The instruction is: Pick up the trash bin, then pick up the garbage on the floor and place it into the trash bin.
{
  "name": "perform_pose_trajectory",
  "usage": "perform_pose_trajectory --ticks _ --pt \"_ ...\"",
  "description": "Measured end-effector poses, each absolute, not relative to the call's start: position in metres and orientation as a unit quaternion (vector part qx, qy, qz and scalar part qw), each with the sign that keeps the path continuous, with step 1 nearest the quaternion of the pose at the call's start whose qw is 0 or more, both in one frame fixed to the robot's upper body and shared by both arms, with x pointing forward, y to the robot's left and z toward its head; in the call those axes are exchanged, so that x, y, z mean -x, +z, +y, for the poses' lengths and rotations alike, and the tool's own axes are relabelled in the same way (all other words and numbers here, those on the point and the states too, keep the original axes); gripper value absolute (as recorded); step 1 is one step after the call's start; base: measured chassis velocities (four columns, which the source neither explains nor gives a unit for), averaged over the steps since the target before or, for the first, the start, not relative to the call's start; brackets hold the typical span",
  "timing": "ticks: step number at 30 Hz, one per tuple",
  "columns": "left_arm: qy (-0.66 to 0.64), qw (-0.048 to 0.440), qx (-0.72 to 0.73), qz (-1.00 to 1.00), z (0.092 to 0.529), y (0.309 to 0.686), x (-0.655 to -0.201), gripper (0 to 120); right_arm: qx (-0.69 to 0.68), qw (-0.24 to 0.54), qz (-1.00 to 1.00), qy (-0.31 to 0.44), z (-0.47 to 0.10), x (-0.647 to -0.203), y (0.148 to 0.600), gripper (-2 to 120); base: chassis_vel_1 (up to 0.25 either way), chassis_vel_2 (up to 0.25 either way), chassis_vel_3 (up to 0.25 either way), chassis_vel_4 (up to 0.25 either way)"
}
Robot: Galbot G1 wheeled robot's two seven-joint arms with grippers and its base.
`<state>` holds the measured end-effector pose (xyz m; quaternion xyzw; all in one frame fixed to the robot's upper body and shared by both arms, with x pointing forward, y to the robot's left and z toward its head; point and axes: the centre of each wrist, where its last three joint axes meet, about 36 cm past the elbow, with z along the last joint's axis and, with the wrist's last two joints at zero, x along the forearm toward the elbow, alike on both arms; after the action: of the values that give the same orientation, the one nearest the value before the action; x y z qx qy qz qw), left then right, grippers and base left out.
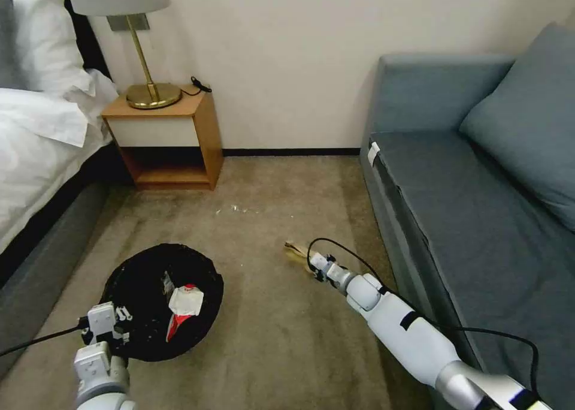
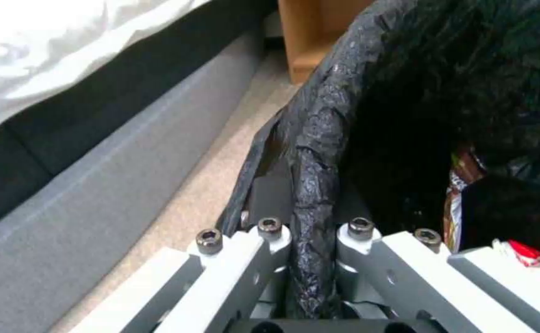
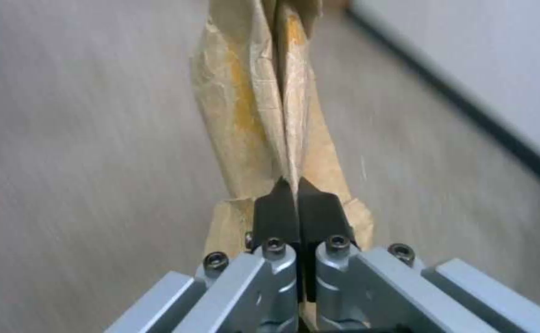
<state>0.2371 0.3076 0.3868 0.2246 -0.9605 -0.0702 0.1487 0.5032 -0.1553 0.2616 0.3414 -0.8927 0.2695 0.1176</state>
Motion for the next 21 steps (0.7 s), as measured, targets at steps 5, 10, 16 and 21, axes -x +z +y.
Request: perform_pose_trajectory --ticks 5,10,16,21 --pt "-0.074 0.147 -0.225 -0.96 0.306 0.388 -0.235 4 -0.39 0.058 -0.902 0.174 -0.135 -0.477 0.286 0 0.0 0.0 0.0 0.0" --pt "-0.071 0.146 -0.224 -0.961 0.301 0.387 -0.235 4 -0.472 -0.019 -0.879 0.07 -0.105 -0.463 0.313 0 0.0 0.0 0.0 0.0" --pt "-0.071 0.141 -0.22 -0.963 0.3 0.39 -0.235 4 -0.513 -0.052 -0.857 -0.014 -0.087 -0.452 0.318 0 0.0 0.0 0.0 0.0" --pt "-0.072 0.139 -0.214 -0.964 0.303 0.39 -0.235 4 -0.527 -0.059 -0.847 -0.014 -0.088 -0.443 0.31 0 0.0 0.0 0.0 0.0"
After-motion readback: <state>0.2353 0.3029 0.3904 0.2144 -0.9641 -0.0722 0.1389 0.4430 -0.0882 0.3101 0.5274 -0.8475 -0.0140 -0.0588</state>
